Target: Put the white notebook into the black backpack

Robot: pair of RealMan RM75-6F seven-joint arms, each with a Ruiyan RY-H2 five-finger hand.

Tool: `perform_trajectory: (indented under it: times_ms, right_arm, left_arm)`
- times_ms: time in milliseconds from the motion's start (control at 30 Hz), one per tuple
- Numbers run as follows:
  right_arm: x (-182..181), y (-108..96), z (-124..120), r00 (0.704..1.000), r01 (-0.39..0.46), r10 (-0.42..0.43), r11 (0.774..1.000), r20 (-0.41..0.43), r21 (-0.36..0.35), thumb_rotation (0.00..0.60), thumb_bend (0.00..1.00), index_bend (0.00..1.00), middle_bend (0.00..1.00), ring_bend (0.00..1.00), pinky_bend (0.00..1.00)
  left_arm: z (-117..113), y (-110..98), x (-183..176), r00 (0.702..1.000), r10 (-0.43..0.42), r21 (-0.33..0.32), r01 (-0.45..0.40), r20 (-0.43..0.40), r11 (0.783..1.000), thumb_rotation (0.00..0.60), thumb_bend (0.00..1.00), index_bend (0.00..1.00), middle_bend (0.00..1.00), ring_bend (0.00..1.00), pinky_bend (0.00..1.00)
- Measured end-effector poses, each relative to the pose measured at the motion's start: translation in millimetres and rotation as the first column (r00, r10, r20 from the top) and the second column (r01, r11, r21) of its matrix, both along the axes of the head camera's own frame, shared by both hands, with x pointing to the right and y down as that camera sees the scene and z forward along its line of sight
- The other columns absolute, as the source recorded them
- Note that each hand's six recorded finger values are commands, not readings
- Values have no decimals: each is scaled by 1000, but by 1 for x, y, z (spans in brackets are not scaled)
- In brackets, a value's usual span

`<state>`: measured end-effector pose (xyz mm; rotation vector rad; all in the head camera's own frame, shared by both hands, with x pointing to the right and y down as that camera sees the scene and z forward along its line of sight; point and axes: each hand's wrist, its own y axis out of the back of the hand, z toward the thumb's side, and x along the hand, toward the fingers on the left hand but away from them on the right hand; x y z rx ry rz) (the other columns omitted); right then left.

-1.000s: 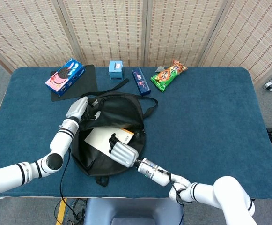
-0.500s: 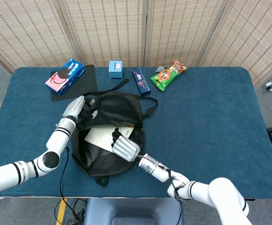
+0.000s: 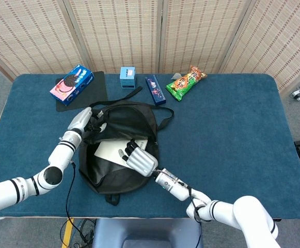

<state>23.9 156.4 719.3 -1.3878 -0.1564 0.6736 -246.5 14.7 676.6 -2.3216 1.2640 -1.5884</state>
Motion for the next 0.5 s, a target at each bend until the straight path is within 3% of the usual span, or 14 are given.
perform_trajectory:
  times_ms: [200,333,500]
  right_arm:
    - [25,0,-28,999,-19,20,999,47,-30,600,0,143,322,197,255]
    - [60,-4,-53,996,-66,70,997,62,-51,600,0,143,321,197,255]
    - [115,-16,-81,985,-157,160,986,58,-47,600,0,143,321,197,254]
  left_arm:
    - [-4,9,0,1000,30,34,-29,-5,999,600,521,569,431,342,119]
    - [-9,18,-1,999,48,68,-47,-17,997,600,517,362,349,323,119]
    - [-21,33,-5,995,94,122,-90,-25,988,600,452,237,290,284,119]
